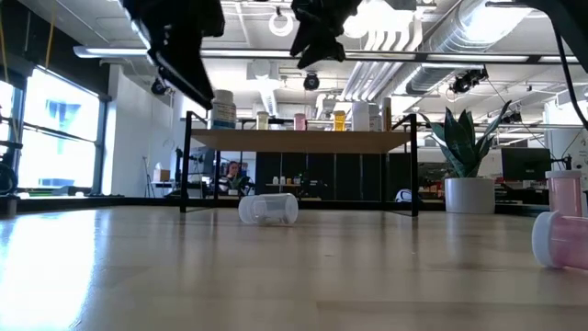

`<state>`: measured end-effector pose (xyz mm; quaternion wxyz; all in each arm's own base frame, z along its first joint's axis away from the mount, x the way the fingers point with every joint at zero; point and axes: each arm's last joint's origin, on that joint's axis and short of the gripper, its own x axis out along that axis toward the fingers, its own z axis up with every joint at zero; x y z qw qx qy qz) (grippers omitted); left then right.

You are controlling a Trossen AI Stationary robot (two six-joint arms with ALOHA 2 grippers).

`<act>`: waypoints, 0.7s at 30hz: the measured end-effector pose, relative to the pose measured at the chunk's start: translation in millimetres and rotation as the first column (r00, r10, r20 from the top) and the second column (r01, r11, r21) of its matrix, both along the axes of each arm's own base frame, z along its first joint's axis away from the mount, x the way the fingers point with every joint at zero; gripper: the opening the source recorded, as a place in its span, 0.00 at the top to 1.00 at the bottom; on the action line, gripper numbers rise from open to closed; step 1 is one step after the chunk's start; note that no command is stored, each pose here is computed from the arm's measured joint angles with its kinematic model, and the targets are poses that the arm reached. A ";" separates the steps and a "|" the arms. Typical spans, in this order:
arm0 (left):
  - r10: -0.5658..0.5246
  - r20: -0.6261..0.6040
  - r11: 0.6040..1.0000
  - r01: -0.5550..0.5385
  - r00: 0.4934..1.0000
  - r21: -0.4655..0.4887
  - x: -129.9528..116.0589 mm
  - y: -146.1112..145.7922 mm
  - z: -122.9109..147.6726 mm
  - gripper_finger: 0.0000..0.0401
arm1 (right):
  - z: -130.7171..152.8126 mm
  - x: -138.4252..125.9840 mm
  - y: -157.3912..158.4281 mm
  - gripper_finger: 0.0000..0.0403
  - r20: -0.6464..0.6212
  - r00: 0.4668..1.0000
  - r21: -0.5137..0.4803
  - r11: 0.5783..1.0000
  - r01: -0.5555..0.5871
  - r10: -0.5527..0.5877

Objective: Pick and place medicine bottles onto shelf by color
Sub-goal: Put the transparent pill bottle on the shelf

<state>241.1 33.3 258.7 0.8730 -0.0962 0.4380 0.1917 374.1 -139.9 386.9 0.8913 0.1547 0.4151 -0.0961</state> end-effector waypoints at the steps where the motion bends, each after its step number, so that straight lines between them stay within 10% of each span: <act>1: -0.003 -0.010 1.000 0.003 1.000 0.000 -0.7 -2.9 -3.7 0.43 | 0.0 1.4 3.7 0.57 0.000 1.000 0.008 1.000 0.000 0.000; 21: -0.117 -0.019 0.992 0.116 0.993 -0.058 -21.0 -82.9 -25.6 0.43 | -4.3 22.6 92.9 0.57 -0.031 0.998 0.112 0.992 -0.055 0.059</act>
